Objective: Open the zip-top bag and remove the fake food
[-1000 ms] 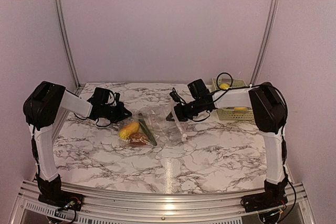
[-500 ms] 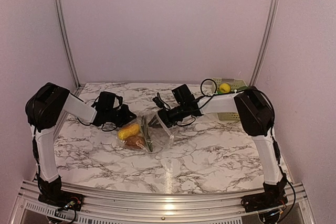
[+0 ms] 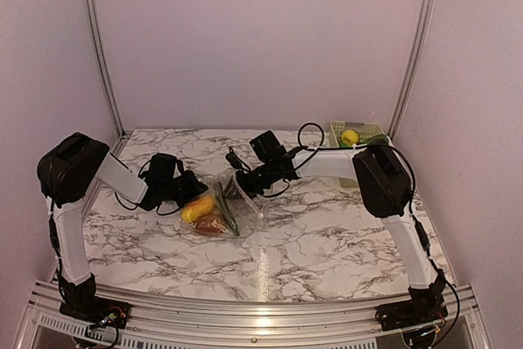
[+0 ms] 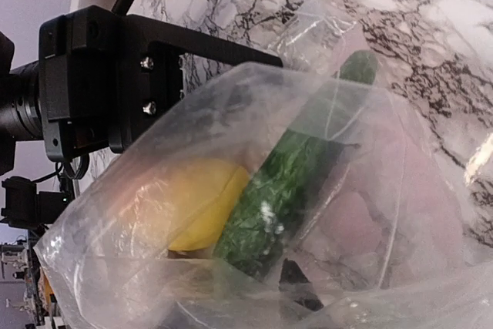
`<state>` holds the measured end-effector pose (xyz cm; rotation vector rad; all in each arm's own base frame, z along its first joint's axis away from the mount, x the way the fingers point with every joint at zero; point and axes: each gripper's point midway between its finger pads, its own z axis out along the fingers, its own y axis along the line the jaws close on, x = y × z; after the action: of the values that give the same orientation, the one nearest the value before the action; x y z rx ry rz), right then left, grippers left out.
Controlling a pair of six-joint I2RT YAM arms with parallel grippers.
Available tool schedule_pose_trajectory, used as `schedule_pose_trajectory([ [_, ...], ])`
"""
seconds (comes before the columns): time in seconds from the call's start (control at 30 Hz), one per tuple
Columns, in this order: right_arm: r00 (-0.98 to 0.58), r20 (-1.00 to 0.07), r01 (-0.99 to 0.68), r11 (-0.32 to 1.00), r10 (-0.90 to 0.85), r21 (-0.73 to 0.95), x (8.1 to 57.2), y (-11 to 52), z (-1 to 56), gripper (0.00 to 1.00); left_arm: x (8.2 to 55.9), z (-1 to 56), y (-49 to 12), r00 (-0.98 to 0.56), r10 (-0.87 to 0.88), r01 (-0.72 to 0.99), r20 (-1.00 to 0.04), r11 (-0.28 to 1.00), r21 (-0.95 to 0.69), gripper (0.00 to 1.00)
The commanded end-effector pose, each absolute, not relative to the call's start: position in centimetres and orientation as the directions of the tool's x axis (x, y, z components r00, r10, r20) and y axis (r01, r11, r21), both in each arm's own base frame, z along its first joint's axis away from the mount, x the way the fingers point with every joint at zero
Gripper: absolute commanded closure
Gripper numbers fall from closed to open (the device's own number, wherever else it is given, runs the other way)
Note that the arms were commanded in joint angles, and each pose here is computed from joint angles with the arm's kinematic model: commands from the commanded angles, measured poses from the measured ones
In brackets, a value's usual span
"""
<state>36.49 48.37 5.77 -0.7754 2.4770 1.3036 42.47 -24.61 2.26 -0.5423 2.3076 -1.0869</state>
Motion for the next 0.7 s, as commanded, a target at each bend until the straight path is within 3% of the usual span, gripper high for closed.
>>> schedule_pose_trajectory([
  [0.0, -0.803, -0.48, -0.596, 0.518, -0.353, 0.614, 37.0, 49.2, 6.2, 0.75, 42.9, 4.7, -25.1, -0.737, -0.61, -0.095, -0.29, 0.519, -0.849, 1.0],
  [0.17, -0.782, -0.482, -0.623, 0.516, -0.395, 0.588, 36.8, 49.6, 6.1, 0.69, 42.8, 5.0, -25.0, -0.718, -0.636, -0.11, -0.284, 0.507, -0.855, 1.0],
  [0.27, -0.733, -0.51, -0.679, 0.525, -0.45, 0.513, 35.9, 50.6, 6.4, 0.54, 42.9, 5.4, -25.1, -0.7, -0.656, -0.117, -0.283, 0.496, -0.86, 1.0],
  [0.33, -0.72, -0.508, -0.692, 0.541, -0.473, 0.478, 35.6, 50.8, 5.9, 0.49, 43.0, 5.5, -25.4, -0.692, -0.668, -0.118, -0.273, 0.478, -0.87, 1.0],
  [0.5, -0.694, -0.47, -0.714, 0.605, -0.545, 0.353, 35.8, 49.2, 2.4, 0.46, 43.1, 5.6, -25.6, -0.677, -0.693, -0.129, -0.247, 0.443, -0.887, 1.0],
  [0.67, -0.664, -0.439, -0.733, 0.645, -0.606, 0.218, 36.2, 46.6, 0.9, 0.52, 43.3, 5.8, -24.8, -0.672, -0.687, -0.134, -0.277, 0.481, -0.866, 1.0],
])
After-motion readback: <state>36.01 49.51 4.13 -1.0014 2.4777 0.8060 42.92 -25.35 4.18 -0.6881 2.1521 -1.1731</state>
